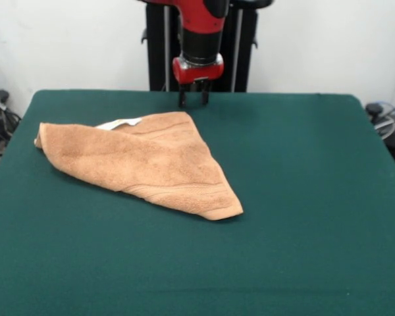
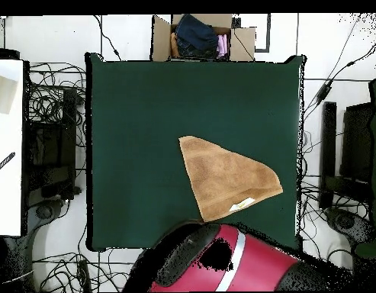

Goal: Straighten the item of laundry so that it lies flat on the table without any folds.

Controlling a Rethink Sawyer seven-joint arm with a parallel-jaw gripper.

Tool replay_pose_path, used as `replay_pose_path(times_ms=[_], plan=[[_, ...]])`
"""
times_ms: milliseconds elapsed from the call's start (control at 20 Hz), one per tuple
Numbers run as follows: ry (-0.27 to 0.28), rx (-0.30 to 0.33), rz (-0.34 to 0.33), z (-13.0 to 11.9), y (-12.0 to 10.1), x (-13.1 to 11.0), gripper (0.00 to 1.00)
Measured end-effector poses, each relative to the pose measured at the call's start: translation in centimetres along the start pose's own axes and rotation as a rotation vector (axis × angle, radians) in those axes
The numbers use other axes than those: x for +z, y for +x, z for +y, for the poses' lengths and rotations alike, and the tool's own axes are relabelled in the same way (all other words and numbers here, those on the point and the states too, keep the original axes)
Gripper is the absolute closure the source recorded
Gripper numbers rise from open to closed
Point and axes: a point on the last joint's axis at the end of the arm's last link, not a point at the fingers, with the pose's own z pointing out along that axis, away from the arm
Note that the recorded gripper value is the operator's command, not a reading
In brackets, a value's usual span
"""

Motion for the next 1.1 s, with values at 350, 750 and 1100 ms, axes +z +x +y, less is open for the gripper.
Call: replay_pose_path(times_ms=[350,750,1100], plan=[[-0.004,-0.007,0.016,-0.09,-0.17,0.01,0.0],[-0.007,-0.013,0.027,-0.12,-0.3,0.01,0.0],[-0.011,-0.014,0.048,-0.2,-0.58,-0.04,0.0]])
